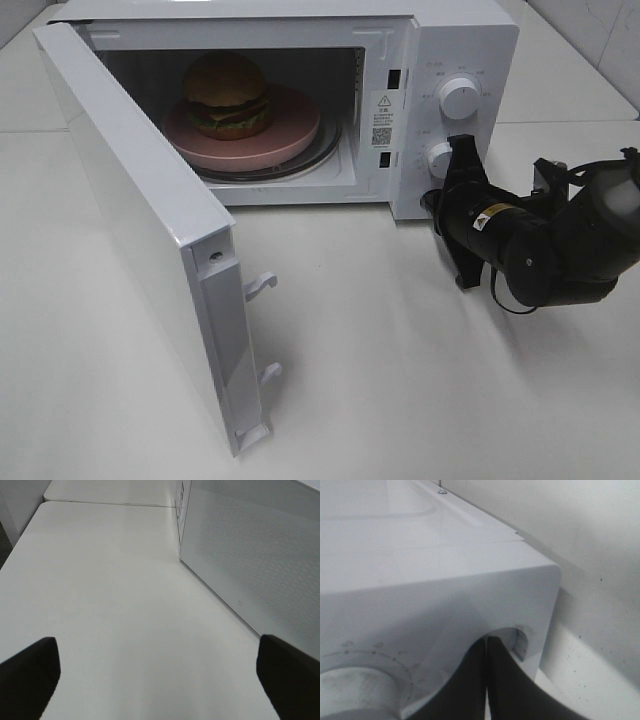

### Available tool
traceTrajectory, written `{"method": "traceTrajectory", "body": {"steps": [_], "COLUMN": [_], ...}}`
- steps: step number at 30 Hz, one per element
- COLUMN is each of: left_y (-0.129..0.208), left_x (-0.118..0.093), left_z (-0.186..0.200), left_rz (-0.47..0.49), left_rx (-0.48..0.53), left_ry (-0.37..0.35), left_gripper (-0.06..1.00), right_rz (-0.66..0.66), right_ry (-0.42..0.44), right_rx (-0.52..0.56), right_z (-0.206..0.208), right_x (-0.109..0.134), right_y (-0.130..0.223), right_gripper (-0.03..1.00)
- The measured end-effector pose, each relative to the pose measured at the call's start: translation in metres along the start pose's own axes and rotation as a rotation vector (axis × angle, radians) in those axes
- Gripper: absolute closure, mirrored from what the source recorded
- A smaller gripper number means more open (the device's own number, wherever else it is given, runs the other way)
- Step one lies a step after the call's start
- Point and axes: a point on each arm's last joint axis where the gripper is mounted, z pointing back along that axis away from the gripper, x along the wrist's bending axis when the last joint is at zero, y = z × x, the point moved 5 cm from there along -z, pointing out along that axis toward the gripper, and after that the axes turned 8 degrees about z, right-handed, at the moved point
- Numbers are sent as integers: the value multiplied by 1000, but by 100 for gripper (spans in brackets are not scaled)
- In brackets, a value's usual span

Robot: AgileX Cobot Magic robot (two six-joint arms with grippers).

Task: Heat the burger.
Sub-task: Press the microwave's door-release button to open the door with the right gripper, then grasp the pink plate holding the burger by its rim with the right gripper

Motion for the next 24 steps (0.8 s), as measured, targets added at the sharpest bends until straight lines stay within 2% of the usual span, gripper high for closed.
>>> {"method": "traceTrajectory", "body": {"steps": [24], "left_y": [0], "left_x": [0], "left_z": [0], "left_rz": [0], "left_rx": [0], "left_ry": [0], "left_gripper": [-4], "right_rz": [-3], "right_ry": [16], "right_rx": [6], "right_z": [31], "right_x": [-4], "right_y": [-4], "right_gripper": [94]}}
